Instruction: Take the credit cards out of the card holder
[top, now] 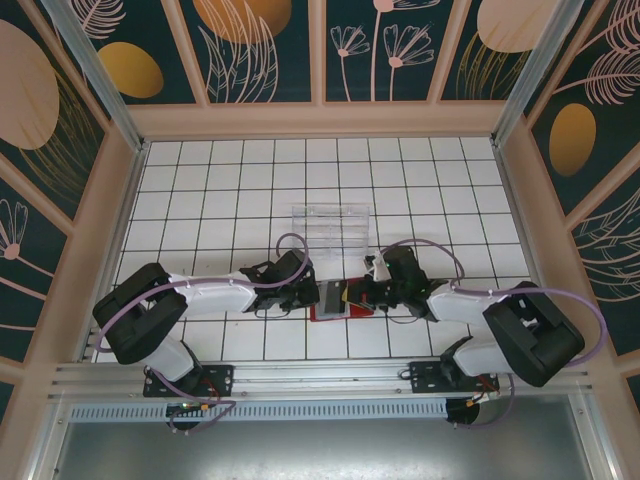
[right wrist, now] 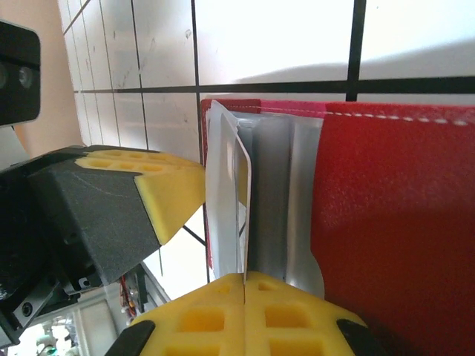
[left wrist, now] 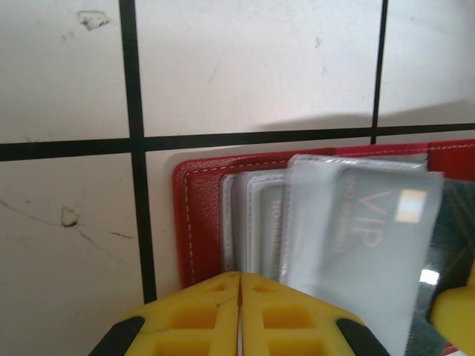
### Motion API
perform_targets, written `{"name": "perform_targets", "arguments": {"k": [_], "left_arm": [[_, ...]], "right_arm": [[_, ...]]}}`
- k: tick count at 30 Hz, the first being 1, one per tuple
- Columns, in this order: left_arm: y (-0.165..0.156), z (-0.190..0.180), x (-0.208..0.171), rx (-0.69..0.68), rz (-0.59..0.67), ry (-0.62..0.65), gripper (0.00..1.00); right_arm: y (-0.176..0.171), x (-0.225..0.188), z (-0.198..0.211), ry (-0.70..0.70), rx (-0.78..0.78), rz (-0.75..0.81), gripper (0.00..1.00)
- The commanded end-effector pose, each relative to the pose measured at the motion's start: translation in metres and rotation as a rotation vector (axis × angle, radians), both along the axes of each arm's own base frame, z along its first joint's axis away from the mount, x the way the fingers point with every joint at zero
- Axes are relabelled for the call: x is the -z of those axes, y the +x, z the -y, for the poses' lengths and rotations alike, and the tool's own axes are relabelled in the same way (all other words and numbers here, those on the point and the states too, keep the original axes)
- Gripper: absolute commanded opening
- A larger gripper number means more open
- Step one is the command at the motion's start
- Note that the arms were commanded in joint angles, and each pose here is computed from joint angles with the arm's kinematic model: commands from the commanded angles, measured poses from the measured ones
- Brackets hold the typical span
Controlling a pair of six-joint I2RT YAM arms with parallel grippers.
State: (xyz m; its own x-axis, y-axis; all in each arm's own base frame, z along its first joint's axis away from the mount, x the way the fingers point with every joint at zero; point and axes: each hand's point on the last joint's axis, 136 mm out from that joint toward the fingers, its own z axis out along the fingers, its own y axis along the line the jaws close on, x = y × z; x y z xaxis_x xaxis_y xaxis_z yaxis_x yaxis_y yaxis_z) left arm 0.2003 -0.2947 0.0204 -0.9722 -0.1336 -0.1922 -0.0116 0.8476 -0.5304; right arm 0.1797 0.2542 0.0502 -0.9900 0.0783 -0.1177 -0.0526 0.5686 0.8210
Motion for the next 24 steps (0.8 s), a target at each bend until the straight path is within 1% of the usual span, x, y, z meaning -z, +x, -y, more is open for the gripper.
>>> {"name": "perform_targets", "arguments": {"k": [1,17,24], "left_arm": [[-0.01,-0.009,0.006,0.025,-0.027,0.055,0.09],[-0.006,-0.006,0.001,0.033,-0.013,0.056,0.09],[-0.004,-0.003,0.001,0.039,-0.009,0.059,0.09]], "right_arm": [[0.002,0.001,0.01,-0.047,0.021,0.023,0.02],[-0.003,0.004,0.032,-0.15,0.022,0.039,0.01],[0.0,0.0,0.041,-0.191,0.039,0.055,0.01]]}}
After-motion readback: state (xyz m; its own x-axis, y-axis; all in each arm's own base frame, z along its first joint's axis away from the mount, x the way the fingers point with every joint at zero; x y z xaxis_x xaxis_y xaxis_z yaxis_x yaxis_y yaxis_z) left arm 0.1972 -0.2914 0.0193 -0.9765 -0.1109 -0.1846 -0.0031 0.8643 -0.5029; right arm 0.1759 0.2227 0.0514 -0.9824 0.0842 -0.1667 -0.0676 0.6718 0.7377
